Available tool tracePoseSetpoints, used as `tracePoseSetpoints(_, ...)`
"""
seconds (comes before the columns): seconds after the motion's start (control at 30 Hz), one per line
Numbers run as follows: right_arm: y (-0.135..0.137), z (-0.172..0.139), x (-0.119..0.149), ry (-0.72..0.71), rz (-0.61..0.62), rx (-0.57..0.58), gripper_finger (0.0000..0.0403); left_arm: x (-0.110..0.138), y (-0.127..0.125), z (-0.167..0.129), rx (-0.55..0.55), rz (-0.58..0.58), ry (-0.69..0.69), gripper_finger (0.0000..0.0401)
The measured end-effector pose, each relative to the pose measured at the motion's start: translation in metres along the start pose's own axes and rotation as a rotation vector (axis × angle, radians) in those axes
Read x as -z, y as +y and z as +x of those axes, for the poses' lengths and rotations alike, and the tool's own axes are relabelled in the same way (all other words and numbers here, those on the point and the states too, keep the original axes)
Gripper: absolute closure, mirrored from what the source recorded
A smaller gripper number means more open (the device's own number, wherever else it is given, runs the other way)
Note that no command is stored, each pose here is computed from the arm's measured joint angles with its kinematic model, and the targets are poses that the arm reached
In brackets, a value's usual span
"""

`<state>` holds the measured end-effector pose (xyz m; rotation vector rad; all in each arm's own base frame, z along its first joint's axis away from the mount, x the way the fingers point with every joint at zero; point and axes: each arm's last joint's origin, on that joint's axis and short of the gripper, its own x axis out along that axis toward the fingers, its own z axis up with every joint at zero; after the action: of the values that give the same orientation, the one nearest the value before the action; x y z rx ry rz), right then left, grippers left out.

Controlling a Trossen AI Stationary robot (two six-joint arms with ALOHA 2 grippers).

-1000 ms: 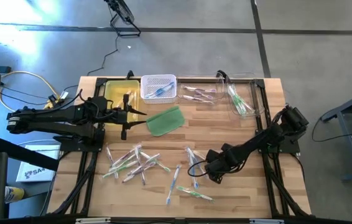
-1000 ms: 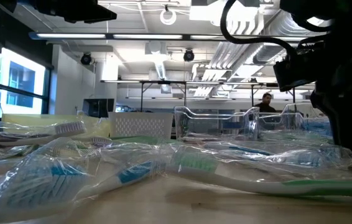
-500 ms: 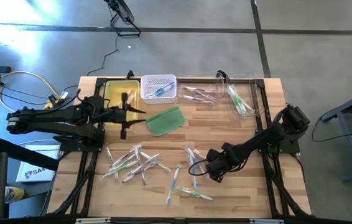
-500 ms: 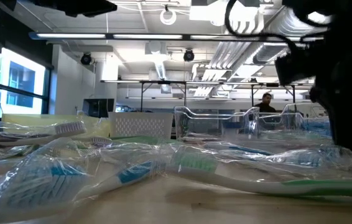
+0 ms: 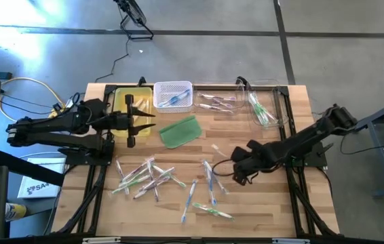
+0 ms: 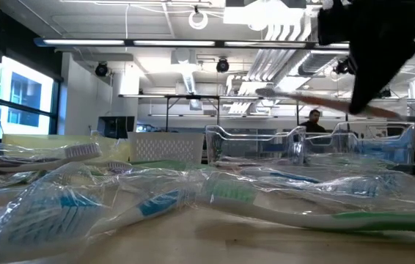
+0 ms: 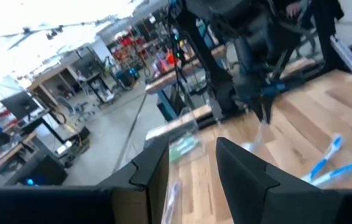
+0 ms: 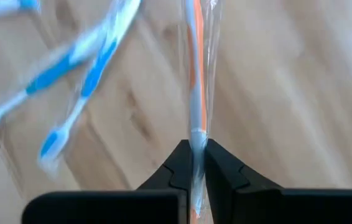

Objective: Pick & Place Toothbrushes
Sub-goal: Put the orange toothbrush into the yellow bin

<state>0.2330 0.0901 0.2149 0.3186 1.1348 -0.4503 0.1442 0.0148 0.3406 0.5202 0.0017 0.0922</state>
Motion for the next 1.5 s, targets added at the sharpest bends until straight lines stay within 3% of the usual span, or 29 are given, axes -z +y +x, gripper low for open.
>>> tracePoseSetpoints(0.27, -0.018, -0.007, -0.025, -0.09, -0.052, -0.035, 0.0387, -0.003, 0.003, 0.009, 0.016, -0.013, 0.075, 0.0272)
tracePoseSetpoints(0.57, -0.027, -0.001, -0.056, -0.212, -0.206, -0.117, 0.0387, 0.016, 0.002, 0.039, 0.063, -0.111, 0.166, 0.0273)
tracePoseSetpoints(0.73, -0.045, 0.001, -0.079, -0.288, -0.242, -0.161, 0.0387, 0.038, 0.021, 0.058, 0.034, -0.196, 0.185, 0.0273)
tracePoseSetpoints(1.0, -0.073, -0.001, -0.117, -0.529, -0.333, -0.162, 0.0387, 0.055, 0.052, 0.073, -0.005, -0.224, 0.077, 0.0273)
tracePoseSetpoints(1.23, -0.127, -0.003, -0.149, -0.699, -0.357, -0.098, 0.0387, 0.087, 0.089, 0.065, -0.137, -0.29, 0.143, 0.0273)
tracePoseSetpoints(1.4, -0.159, -0.005, -0.163, -0.811, -0.337, -0.163, 0.0387, 0.107, 0.106, 0.068, -0.093, -0.395, 0.092, 0.0273)
tracePoseSetpoints(1.5, -0.167, -0.001, -0.166, -0.823, -0.347, -0.178, 0.0387, 0.114, 0.107, 0.079, -0.048, -0.392, 0.032, 0.0273)
